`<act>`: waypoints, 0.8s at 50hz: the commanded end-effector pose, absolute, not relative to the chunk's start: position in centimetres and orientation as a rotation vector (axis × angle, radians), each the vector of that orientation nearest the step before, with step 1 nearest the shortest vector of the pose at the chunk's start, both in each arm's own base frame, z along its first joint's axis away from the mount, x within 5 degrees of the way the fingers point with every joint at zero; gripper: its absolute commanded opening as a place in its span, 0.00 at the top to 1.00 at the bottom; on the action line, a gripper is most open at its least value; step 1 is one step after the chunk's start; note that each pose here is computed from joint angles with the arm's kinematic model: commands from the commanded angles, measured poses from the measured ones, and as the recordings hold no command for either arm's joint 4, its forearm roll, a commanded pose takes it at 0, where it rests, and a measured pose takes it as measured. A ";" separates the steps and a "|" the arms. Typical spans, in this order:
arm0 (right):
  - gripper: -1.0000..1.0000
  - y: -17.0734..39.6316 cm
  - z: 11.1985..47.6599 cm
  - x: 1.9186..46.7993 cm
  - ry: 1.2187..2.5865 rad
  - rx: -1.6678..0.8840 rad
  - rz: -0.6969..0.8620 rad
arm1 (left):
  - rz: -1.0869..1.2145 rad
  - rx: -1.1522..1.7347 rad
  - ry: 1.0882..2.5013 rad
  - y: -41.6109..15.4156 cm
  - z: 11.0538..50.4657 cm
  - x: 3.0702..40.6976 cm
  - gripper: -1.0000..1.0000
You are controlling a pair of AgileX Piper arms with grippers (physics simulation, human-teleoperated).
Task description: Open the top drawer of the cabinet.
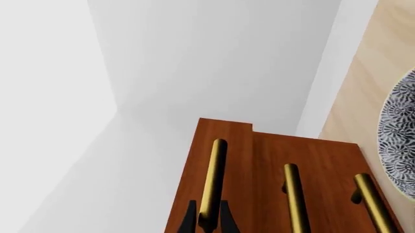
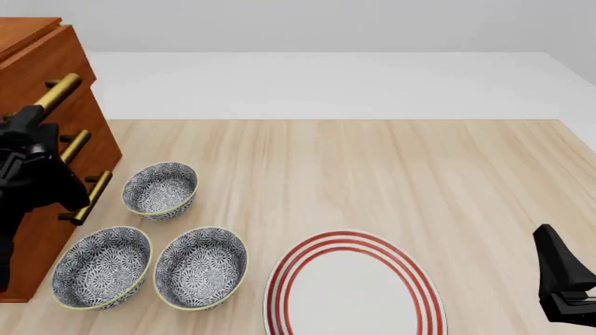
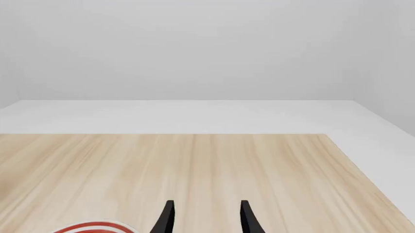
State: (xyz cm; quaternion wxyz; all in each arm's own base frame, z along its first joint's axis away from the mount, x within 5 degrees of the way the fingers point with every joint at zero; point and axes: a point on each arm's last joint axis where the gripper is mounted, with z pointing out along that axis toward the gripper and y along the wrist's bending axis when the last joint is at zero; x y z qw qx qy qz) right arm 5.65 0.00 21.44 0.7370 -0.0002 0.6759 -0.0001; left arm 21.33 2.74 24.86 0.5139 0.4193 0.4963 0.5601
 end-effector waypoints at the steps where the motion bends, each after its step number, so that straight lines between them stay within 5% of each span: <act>1: 0.00 0.0 21.4 5.7 1.484 -0.001 0.000 | 1.355 1.011 1.186 2.6 24.8 20.8 1.00; 40: 0.00 0.0 21.4 5.7 1.484 0.000 0.000 | 1.328 1.040 1.147 1.6 24.8 20.1 1.00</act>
